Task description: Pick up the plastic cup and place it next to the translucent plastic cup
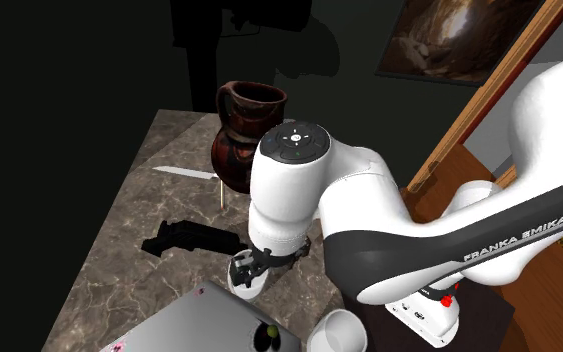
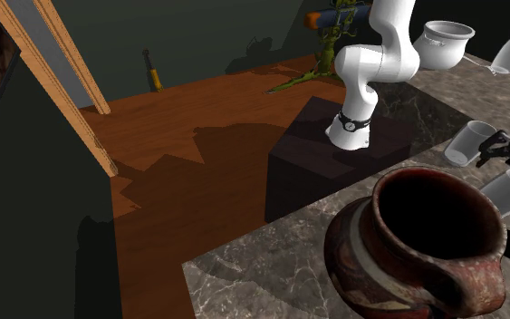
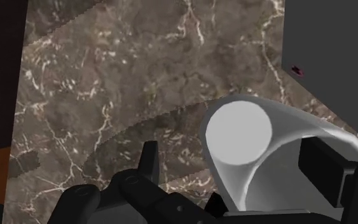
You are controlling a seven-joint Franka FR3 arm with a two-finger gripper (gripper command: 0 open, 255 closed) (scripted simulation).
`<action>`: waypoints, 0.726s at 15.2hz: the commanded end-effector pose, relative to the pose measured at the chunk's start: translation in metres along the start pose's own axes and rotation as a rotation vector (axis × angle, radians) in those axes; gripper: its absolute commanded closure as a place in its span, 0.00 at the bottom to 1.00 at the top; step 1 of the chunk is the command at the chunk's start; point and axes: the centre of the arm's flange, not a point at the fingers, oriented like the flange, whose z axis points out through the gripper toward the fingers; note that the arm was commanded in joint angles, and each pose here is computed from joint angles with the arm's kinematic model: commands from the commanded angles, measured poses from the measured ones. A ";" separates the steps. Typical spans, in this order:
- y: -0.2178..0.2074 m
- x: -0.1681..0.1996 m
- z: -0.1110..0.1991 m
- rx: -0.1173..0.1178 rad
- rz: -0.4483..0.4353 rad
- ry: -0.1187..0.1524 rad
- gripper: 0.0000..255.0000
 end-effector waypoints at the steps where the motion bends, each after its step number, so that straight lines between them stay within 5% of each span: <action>1: 0.000 -0.001 -0.002 0.000 -0.001 0.000 0.00; 5: 0.000 -0.001 -0.052 0.000 -0.001 0.000 0.00; 11: 0.000 -0.001 -0.052 0.000 -0.001 0.000 0.00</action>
